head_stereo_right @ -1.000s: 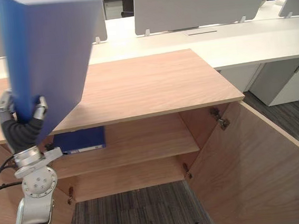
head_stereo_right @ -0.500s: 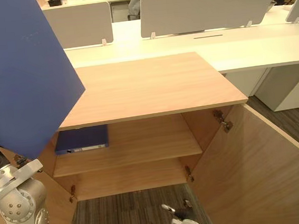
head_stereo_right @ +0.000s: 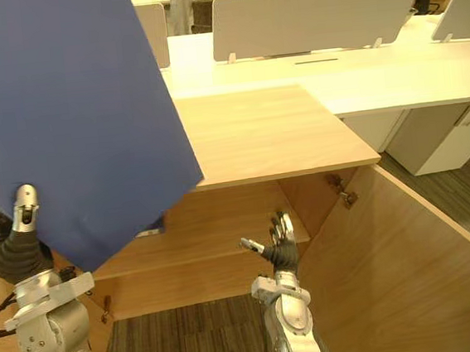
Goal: Walk over to the cabinet, pick up the folder, carry it to the office cabinet, place the folder inside the office cabinet, then close the office cabinet door
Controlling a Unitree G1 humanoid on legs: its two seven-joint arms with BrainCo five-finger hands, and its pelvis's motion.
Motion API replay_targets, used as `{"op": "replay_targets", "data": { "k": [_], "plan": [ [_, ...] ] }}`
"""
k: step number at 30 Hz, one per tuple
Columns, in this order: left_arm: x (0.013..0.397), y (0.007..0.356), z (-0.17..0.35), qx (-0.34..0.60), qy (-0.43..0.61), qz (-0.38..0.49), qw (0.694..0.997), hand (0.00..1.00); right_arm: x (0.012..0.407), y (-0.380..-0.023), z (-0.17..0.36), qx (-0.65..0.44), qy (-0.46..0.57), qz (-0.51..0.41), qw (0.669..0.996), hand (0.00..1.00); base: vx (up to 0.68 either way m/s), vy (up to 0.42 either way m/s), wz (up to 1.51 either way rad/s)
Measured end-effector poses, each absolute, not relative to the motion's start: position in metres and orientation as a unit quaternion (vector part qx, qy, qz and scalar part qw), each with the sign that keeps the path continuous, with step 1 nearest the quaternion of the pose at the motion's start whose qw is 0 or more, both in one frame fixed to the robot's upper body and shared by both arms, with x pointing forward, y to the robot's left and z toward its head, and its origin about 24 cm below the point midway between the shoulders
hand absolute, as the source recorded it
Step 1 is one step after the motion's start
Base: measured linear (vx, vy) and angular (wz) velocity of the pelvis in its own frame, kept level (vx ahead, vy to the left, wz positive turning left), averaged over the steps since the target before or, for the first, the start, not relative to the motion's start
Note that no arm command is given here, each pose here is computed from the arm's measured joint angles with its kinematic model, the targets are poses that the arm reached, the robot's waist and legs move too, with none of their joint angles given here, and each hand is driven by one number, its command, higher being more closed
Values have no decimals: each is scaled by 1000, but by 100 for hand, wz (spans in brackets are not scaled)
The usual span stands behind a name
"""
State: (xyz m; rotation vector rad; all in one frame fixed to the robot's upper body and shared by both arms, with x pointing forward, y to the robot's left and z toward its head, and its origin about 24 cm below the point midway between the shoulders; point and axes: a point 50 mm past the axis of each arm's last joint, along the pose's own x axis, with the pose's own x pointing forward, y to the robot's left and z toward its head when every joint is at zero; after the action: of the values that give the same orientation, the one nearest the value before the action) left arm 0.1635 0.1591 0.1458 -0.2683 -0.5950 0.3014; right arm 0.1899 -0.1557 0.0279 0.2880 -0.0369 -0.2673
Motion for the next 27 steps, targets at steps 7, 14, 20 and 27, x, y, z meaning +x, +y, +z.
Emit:
{"op": "replay_targets", "data": {
  "k": [7,14,20,27],
  "plan": [
    [173,148,124,-101,-237,116,959,100,194,-149,64,158,-110,-106,976,0,0,-7,-5],
    [182,142,117,-61,-227,42,971,100,210,-147,90,151,-172,-65,971,0,0,0,0],
    [187,140,119,-38,-234,-4,971,100,220,-153,104,146,-204,-15,968,0,-3,-3,1],
    [190,138,124,-12,-246,-49,968,100,225,-159,110,134,-210,52,967,0,1,-4,2]
  ]
}}
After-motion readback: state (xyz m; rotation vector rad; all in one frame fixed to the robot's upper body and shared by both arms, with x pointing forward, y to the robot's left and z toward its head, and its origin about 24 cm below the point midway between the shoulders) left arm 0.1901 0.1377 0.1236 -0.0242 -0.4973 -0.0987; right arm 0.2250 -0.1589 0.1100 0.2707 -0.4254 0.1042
